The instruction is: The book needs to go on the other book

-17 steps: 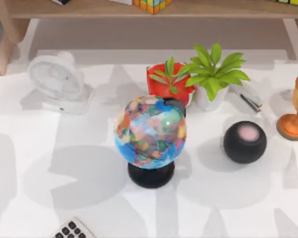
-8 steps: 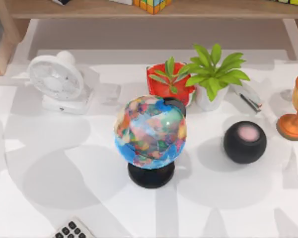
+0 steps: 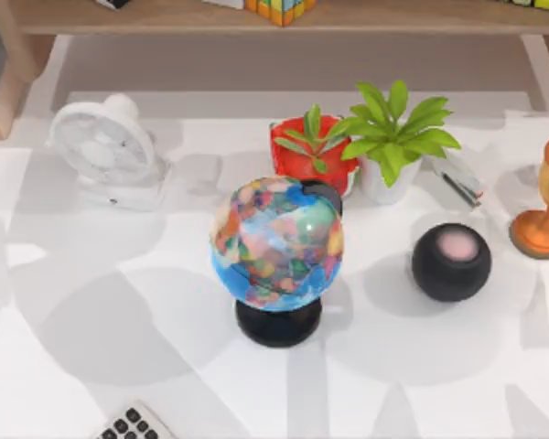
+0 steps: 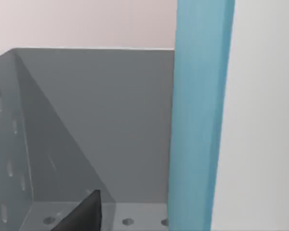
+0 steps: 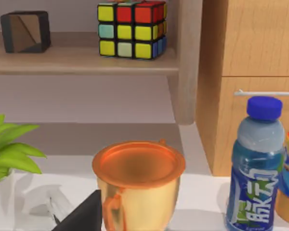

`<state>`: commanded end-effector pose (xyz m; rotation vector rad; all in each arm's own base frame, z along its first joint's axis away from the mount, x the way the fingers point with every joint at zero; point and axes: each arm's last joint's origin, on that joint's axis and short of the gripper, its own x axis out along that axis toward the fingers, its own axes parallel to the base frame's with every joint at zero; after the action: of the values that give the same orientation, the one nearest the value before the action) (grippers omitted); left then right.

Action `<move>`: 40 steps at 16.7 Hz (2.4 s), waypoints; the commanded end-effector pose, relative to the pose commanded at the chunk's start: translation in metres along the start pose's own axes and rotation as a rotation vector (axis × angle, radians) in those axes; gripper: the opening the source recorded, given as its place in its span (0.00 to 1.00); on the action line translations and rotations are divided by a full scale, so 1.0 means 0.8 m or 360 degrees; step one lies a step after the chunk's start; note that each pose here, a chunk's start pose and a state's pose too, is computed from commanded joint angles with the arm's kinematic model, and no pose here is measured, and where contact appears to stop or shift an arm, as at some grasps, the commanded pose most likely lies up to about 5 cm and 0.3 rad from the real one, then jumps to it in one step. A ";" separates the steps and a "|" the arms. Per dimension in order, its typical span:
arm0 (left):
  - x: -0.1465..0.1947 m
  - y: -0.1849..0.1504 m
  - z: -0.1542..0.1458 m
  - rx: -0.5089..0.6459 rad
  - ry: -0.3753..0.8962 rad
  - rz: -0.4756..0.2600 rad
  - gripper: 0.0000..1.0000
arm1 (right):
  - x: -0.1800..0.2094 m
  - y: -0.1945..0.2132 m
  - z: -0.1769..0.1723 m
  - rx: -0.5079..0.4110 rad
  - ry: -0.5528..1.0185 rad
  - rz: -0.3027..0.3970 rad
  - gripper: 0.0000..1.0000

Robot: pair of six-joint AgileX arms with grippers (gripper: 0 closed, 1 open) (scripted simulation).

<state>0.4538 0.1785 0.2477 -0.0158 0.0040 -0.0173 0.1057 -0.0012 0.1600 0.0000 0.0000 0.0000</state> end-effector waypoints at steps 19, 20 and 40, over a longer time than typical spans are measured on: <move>0.018 0.000 0.000 0.0000 0.0000 0.0000 0.17 | 0.000 0.000 0.000 0.0000 0.0000 0.0000 1.00; 0.018 0.000 0.000 0.0000 0.0000 0.0000 0.10 | 0.000 0.000 0.000 0.0000 0.0000 0.0000 1.00; 0.005 0.000 0.015 0.0022 -0.0005 -0.0004 0.00 | 0.000 0.000 0.000 0.0000 0.0000 0.0000 1.00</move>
<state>0.4579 0.1784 0.2597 -0.0018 0.0004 -0.0196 0.1057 -0.0012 0.1600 0.0000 0.0000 0.0000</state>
